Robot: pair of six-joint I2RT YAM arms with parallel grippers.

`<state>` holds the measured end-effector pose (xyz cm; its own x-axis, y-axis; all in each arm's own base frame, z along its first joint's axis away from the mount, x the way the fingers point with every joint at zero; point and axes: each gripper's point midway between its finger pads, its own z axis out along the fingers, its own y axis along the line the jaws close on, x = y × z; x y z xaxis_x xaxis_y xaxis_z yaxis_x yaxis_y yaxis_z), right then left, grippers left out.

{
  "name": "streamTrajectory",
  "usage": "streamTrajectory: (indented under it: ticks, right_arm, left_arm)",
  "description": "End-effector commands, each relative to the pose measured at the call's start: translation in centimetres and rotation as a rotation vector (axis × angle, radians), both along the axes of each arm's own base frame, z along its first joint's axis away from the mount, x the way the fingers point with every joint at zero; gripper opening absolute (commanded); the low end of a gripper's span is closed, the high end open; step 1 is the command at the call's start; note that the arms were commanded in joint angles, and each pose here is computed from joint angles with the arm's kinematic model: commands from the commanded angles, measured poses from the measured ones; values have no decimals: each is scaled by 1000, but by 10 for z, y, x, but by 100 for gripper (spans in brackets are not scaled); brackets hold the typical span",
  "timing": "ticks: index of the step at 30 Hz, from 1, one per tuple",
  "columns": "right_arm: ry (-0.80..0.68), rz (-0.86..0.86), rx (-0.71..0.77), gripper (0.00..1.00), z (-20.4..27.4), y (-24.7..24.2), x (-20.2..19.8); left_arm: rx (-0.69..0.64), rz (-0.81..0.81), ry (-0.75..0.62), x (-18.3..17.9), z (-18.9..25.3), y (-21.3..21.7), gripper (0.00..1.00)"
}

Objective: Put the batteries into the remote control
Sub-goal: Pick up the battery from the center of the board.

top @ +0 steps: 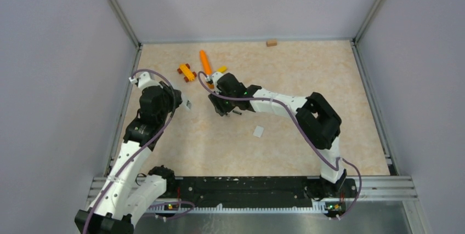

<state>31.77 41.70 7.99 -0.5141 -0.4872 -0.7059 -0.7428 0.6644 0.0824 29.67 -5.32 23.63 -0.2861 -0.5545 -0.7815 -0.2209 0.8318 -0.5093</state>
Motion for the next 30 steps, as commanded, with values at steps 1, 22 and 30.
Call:
streamTrajectory:
  ticks: [1, 22, 30]
  right_arm:
    - [31, -28, -94, 50, -15, -5, 2]
    - [47, -341, -69, 0, 6, -28, 8]
    - [187, -865, 103, 0, 20, -117, -14]
  left_arm:
    - [2, 18, -83, 4, 31, 5, 0]
    - [-20, -22, -104, -1, 39, -2, 0]
    - [-49, -158, -95, 0, 36, -27, 0]
